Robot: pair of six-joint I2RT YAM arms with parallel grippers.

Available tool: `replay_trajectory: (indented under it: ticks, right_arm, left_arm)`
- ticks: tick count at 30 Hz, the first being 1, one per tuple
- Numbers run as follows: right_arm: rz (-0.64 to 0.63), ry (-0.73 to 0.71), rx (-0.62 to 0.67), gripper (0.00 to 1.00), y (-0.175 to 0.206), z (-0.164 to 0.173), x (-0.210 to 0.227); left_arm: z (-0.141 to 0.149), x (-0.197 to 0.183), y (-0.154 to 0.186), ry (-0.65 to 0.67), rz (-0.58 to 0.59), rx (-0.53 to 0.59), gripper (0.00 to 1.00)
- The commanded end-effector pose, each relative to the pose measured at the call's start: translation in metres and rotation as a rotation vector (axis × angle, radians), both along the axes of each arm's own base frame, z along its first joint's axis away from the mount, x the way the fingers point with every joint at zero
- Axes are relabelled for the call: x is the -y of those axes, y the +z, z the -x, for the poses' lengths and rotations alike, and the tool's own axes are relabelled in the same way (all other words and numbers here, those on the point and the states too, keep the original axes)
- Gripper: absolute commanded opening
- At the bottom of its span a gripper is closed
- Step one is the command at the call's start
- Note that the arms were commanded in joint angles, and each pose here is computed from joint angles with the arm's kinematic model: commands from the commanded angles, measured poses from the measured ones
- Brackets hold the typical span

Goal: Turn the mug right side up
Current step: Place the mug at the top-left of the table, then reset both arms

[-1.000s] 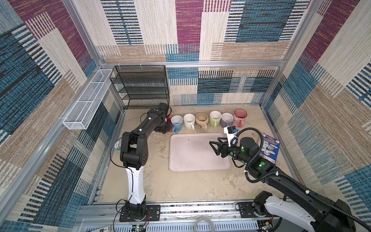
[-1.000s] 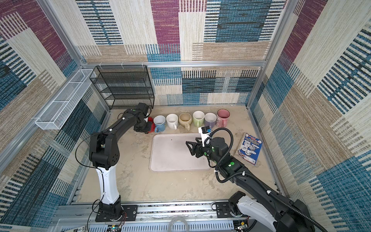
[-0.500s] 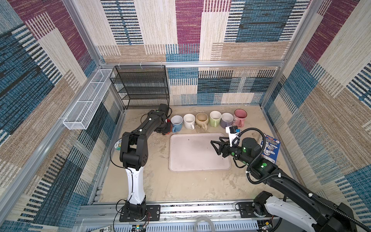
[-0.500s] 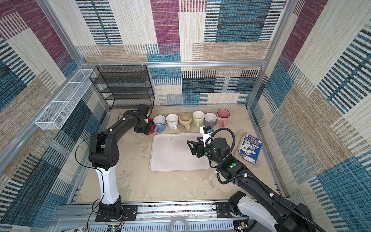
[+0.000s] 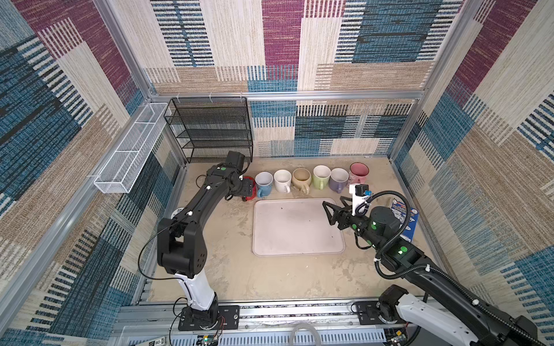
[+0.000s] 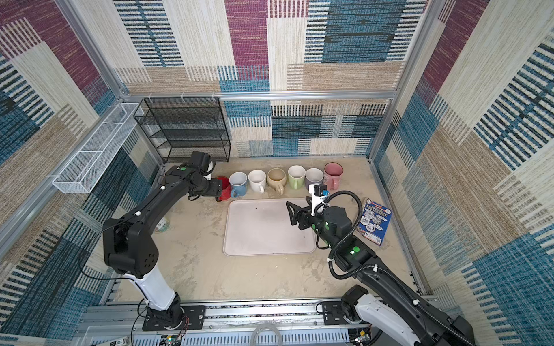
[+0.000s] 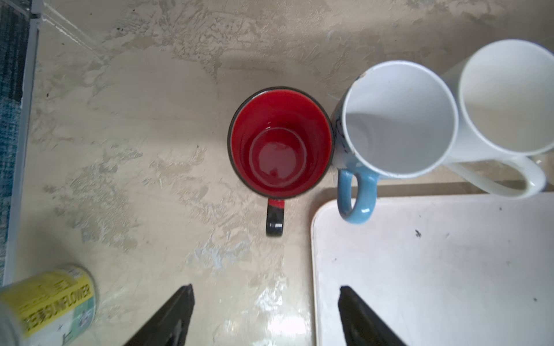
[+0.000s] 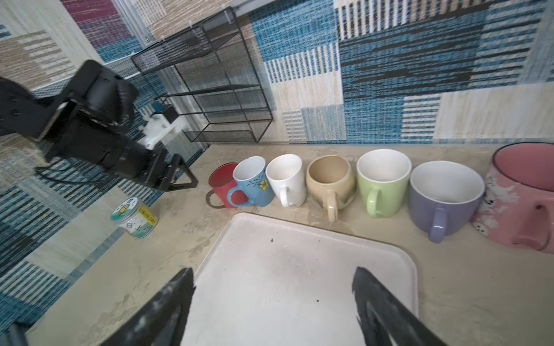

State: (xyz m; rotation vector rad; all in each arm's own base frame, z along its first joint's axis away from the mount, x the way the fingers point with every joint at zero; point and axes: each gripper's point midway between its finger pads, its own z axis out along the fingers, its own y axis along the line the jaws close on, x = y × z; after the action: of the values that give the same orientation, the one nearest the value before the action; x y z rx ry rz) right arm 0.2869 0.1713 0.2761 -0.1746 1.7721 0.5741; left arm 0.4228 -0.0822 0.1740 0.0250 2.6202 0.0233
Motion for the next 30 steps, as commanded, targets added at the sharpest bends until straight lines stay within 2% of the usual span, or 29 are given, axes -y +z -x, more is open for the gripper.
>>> replay_trajectory:
  ticks: [1, 3, 8, 12, 17, 20, 23, 28, 30]
  right_arm:
    - [0.025, -0.145, 0.054, 0.95, 0.007, -0.011, 0.023]
    - [0.035, -0.189, 0.062, 1.0, 0.002, -0.013, 0.031]
    - [0.063, -0.242, 0.129, 1.0, -0.012, -0.012, 0.043]
    - [0.123, -0.319, 0.202, 1.0, -0.019, -0.011, 0.06]
    - [0.216, -0.483, 0.232, 1.0, -0.037, -0.014, 0.093]
    - [0.204, -0.556, 0.232, 1.0, -0.045, -0.018, 0.114]
    - [0.179, -0.587, 0.205, 1.0, -0.058, -0.027, 0.131]
    - [0.183, -0.616, 0.155, 1.0, -0.08, -0.043, 0.151]
    - [0.204, -0.629, 0.135, 1.0, -0.091, -0.048, 0.158]
  left_arm:
    - [0.019, -0.01, 0.011, 0.017, -0.012, 0.022, 0.86]
    - [0.037, -0.017, 0.017, 0.025, -0.016, 0.038, 0.88]
    - [0.077, -0.035, 0.031, 0.029, -0.012, 0.147, 0.9]
    - [0.093, -0.047, 0.038, 0.038, -0.007, 0.253, 0.93]
    - [0.09, -0.053, 0.027, 0.016, -0.023, 0.376, 0.94]
    - [0.086, -0.06, 0.017, 0.028, -0.038, 0.454, 0.98]
    - [0.078, -0.068, -0.002, 0.036, -0.046, 0.463, 0.99]
    - [0.057, -0.076, -0.026, 0.077, 0.038, 0.461, 0.99]
    - [0.049, -0.079, -0.032, 0.08, 0.015, 0.485, 0.99]
